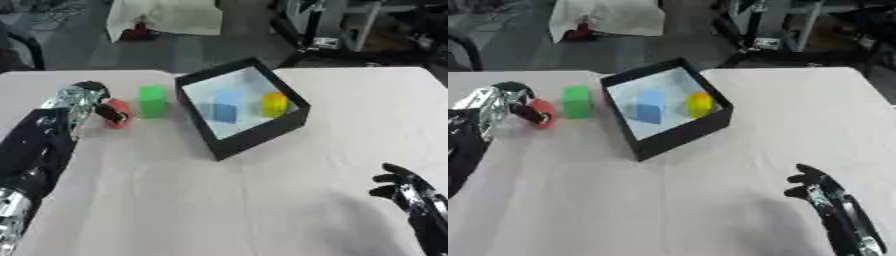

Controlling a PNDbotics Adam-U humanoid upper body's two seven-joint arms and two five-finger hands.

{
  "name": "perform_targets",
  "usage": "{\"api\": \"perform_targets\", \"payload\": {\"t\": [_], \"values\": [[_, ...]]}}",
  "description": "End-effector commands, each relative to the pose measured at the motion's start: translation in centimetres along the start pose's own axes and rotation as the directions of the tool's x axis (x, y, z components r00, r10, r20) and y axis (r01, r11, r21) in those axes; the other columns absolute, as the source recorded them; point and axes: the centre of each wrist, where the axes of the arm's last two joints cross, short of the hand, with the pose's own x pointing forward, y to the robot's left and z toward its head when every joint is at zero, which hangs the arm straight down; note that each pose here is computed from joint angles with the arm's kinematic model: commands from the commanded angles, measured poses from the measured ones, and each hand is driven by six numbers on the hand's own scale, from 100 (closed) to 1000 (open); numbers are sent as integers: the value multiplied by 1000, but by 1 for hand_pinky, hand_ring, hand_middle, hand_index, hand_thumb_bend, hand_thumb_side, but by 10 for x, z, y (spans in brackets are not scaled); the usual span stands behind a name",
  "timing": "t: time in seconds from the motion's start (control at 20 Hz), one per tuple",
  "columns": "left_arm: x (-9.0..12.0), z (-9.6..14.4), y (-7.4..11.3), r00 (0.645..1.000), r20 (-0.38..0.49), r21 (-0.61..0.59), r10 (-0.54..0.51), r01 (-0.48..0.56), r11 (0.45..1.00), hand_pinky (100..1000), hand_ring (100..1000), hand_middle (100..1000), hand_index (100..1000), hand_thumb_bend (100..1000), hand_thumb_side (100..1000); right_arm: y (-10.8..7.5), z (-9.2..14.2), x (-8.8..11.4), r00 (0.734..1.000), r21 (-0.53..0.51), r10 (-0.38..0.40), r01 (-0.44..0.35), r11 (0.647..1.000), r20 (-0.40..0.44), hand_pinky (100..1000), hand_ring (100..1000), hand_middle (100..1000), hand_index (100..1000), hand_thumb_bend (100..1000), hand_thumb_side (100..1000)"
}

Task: Pick up objects on the table and place them in the box.

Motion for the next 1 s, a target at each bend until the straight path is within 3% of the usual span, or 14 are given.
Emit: {"api": "perform_targets", "payload": {"t": [0.05,0.3,0.55,0.65,0.75,0.9,1.0], "values": [[-5,1,8,1000,10,25,21,-22,999,618,560,663,842,211,385,-4,-2,5,1000,-3,16,-15,1000,16,759,609,650,841,100,725],[-5,8,29,999,46,116,23,-28,993,575,496,579,783,120,301,-4,-2,5,1000,-4,15,-15,1000,15,760,609,650,841,100,724],[7,35,95,991,131,296,-19,-21,955,585,492,570,789,102,290,-4,0,4,1000,-1,17,-17,1000,9,760,609,650,841,100,724],[24,52,122,982,181,386,-54,-21,922,590,491,568,791,100,289,-4,0,3,1000,-1,16,-16,1000,7,760,609,650,841,100,728],[48,66,137,964,246,444,-100,-20,896,599,498,579,798,111,310,-3,1,3,1000,4,15,-15,1000,4,760,609,651,841,100,732],[94,81,138,915,364,460,-173,-14,888,604,503,585,802,114,334,-2,0,3,1000,11,12,-12,1000,6,760,609,651,841,100,727],[130,87,128,873,437,441,-216,2,898,609,510,596,805,116,335,-2,-1,3,1000,14,10,-10,1000,8,760,609,651,841,100,725]]}}
